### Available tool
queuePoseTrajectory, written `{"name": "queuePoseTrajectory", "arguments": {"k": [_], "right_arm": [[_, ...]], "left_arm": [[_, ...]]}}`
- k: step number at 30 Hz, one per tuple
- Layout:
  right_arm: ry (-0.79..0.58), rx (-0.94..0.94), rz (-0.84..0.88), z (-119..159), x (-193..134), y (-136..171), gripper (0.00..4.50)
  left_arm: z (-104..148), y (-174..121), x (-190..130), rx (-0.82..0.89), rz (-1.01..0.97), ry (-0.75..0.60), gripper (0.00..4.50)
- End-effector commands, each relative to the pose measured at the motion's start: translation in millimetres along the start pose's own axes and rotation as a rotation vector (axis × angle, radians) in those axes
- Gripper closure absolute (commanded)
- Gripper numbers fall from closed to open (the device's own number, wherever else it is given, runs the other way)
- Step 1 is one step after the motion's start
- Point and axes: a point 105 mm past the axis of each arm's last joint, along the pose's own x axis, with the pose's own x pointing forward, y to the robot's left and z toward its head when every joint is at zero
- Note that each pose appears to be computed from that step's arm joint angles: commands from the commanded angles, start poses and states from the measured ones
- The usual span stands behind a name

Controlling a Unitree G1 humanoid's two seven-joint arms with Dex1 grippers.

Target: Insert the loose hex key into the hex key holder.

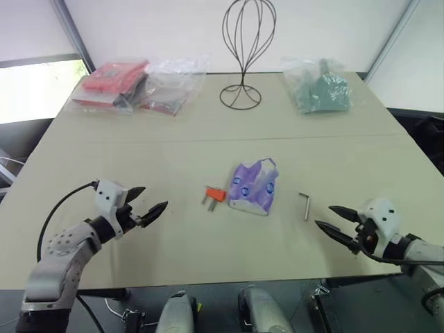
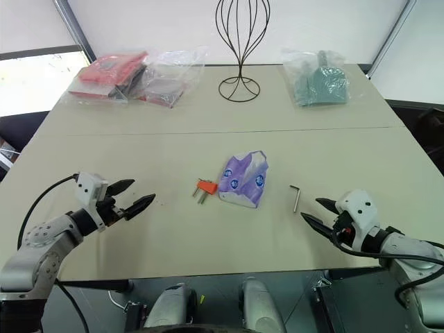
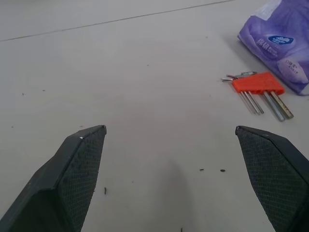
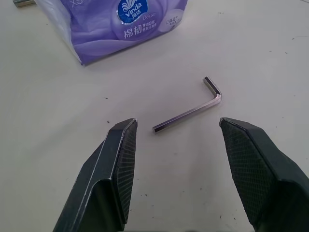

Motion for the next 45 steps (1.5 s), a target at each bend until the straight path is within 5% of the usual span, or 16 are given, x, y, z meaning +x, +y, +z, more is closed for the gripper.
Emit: {"name": "queuePoseTrajectory", "arguments": {"k": [1,30,38,45], "right_arm": [[-0.031,-0.042,-0.008,10,1,-3,1.71],[-0.091,-0.132,0.006,35,20,5,1.71],[-0.202,-0.161,0.19,74,60,57,1.71],[-0.2,-0.26,0.318,73,97,90,1.71]], "left_arm": [[13,4,1,0.049,0.015,-0.047,0.0],[26,-6,3,0.124,-0.113,-0.04,0.0],[36,-18,3,0.229,-0.276,0.016,0.0],[49,-9,12,0.255,-0.253,-0.021,0.0]]}}
